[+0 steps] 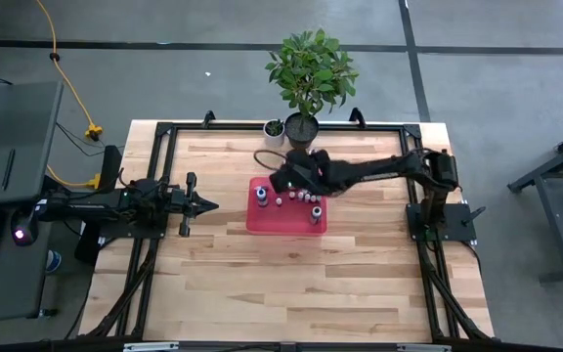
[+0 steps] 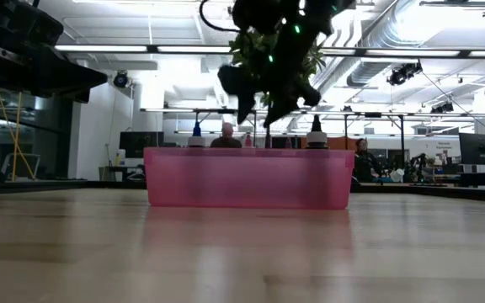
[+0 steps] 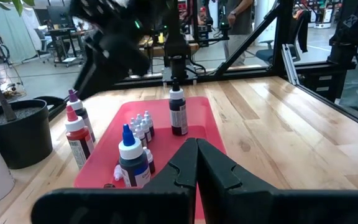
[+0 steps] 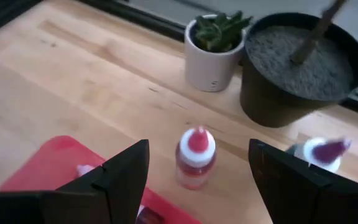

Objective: Pick & Place food coloring
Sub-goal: Put the large pink food coloring bottle into the pink container

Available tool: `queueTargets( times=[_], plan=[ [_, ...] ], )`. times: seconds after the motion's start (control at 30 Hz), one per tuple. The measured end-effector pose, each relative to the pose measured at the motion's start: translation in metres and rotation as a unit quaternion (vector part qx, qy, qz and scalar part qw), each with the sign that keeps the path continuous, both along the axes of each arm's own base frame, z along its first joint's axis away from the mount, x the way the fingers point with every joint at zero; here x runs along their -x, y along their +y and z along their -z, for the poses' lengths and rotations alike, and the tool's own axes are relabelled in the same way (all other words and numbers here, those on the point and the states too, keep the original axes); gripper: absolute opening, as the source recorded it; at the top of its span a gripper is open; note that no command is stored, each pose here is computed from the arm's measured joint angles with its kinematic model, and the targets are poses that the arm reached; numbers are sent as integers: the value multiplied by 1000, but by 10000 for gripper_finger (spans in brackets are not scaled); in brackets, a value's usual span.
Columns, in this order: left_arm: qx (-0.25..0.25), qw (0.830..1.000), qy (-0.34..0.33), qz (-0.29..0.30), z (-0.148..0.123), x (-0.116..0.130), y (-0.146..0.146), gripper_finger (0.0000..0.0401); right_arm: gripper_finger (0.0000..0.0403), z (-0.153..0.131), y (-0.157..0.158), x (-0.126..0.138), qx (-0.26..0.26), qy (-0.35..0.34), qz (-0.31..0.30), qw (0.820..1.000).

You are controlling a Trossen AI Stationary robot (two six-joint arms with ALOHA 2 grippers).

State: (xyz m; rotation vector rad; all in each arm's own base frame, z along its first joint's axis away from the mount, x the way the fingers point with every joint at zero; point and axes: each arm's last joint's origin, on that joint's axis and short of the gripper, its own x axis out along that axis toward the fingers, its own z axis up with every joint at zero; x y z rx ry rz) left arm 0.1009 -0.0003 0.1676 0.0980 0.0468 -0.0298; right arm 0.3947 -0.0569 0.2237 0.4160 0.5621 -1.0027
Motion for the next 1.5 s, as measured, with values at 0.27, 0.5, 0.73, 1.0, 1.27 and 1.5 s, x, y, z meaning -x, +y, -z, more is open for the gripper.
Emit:
queueTargets(
  times=[0.27,0.5,0.73,1.0,1.27,1.5],
  plan=[
    [0,1000,0,0,0,0,0,0,264,-59,-35,-6,-108,66,-42,991],
    [0,1000,0,1,0,0,0,0,264,-53,-54,-22,-169,92,-69,979],
    [0,1000,0,1,0,0,0,0,264,-34,-66,-28,-218,93,-43,971],
    [0,1000,0,1,0,0,0,0,264,-32,-70,-23,-218,111,-21,969],
    [0,1000,0,1,0,0,0,0,264,-30,-71,-23,-210,114,-13,971],
    [0,1000,0,0,0,0,0,0,264,-19,-72,-27,-224,117,-11,968]
  ],
)
